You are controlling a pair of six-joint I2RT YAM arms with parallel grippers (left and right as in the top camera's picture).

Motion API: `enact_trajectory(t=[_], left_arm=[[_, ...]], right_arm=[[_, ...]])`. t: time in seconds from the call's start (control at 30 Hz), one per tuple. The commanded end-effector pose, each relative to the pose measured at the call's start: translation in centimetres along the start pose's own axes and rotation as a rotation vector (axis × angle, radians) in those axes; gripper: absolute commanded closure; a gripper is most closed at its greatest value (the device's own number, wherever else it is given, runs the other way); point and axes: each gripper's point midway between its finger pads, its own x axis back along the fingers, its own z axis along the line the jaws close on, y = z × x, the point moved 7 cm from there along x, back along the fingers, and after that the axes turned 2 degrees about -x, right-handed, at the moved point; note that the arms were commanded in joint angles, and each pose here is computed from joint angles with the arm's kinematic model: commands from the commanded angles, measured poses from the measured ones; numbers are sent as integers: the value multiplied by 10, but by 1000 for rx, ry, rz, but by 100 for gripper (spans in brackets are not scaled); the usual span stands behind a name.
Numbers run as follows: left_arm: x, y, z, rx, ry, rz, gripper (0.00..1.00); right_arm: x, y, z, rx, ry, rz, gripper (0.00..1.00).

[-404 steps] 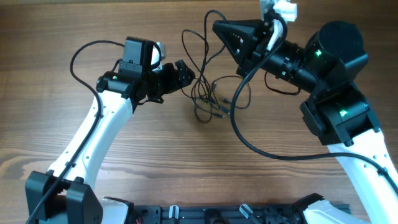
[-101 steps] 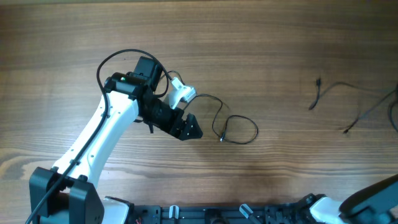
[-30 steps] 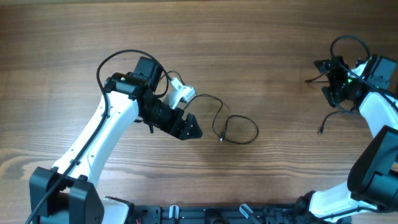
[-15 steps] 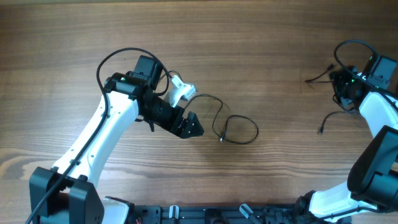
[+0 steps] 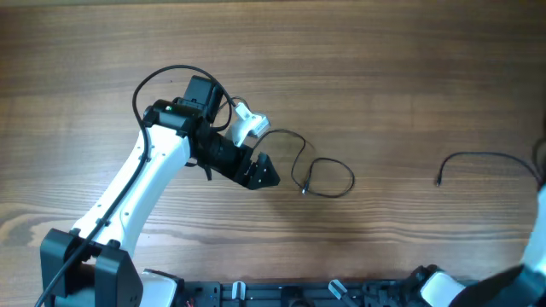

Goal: Untangle cables

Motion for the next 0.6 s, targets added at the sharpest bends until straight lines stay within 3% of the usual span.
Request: enact_trajectory(t=[0.0,0.07,0.1,0.17,0.33,0.43,0.5,0.53,0.57], left_arm=[[-3,-1,1,-3,1,8,2],[-3,0,1,-4,1,8,0],[-3,0,1,-5,1,7,0],[-3,0,1,-4,0,8,0],[-3,-1,1,-3,0,8,0],[-3,0,1,-4,0,8,1],[-3,0,1,-4,0,8,1],[-3,0,1,-4,0,8,1],[-3,0,1,-4,0,8,1]], right_arm=[[13,64,-51,-30,-226,-244,96],[10,60,-90,-41,-375,-189,90],[6,49,-105,-79,-437,-143,0],[-6,23,-124,-162,-486,-25,0],[-15,-35,-131,-257,-414,369,0],[6,-71,-122,-379,-355,682,0],[37,-97,-127,-487,-466,890,0],[53,-105,-133,-520,-566,953,4],[61,-108,-136,-530,-617,975,20]])
